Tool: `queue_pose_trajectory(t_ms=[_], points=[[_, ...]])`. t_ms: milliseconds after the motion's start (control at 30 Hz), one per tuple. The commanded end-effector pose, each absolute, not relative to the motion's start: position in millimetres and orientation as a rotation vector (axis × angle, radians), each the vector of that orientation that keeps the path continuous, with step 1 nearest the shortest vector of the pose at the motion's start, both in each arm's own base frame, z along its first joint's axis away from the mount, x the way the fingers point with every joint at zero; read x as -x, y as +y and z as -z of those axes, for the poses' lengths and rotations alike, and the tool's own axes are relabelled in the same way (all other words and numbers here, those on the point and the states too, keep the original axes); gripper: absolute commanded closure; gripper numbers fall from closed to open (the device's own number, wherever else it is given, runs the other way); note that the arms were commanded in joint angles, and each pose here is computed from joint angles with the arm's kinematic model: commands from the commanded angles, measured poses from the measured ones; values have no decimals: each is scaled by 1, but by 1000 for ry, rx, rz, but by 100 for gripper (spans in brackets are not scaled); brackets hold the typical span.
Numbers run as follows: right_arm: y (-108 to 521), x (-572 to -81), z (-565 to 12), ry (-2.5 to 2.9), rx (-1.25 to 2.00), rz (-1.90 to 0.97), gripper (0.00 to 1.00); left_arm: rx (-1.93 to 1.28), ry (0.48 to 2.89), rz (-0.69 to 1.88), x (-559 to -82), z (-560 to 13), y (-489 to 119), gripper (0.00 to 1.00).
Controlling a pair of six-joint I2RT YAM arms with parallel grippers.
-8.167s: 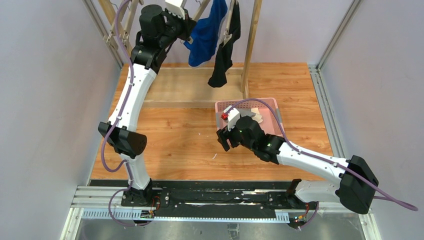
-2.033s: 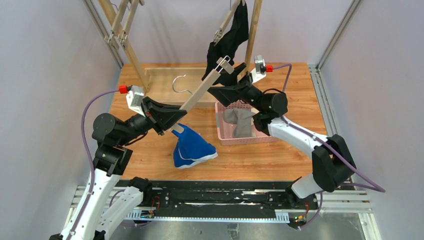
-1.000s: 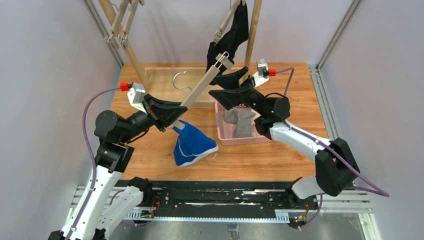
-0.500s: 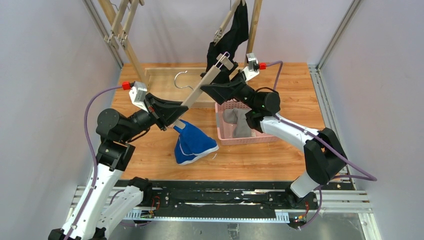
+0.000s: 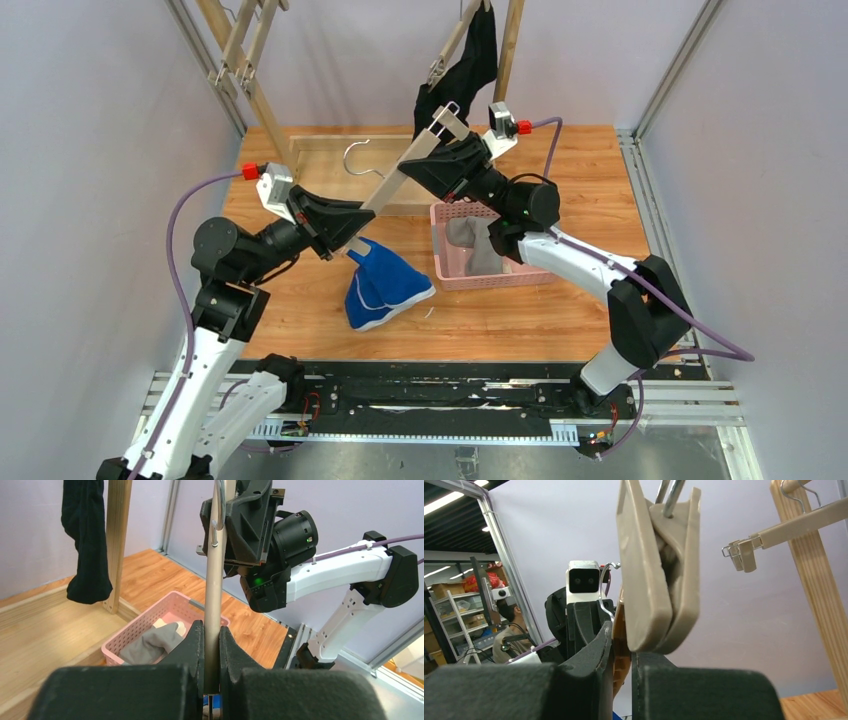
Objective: Remove the underwear clipped to the hanger
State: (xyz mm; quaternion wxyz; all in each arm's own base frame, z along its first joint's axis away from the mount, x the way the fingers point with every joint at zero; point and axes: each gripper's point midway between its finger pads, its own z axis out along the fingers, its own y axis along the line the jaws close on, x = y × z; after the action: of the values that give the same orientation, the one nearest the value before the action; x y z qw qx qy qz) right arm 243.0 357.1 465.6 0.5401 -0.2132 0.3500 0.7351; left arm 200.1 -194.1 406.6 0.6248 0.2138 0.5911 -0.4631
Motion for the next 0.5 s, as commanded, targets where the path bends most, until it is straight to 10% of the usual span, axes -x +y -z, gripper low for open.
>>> queue_pose_trajectory(t_ms=[0, 133, 467], points=[[362, -238, -470, 796, 568, -1691, 99, -490, 1298, 1053, -197, -423, -192, 88], [360, -235, -469, 795, 582, -1666, 99, -487, 1319, 1048, -199, -412, -192, 61], [351, -223, -476, 781, 618, -1637, 99, -421, 1427, 858, -212, -382, -170, 42]])
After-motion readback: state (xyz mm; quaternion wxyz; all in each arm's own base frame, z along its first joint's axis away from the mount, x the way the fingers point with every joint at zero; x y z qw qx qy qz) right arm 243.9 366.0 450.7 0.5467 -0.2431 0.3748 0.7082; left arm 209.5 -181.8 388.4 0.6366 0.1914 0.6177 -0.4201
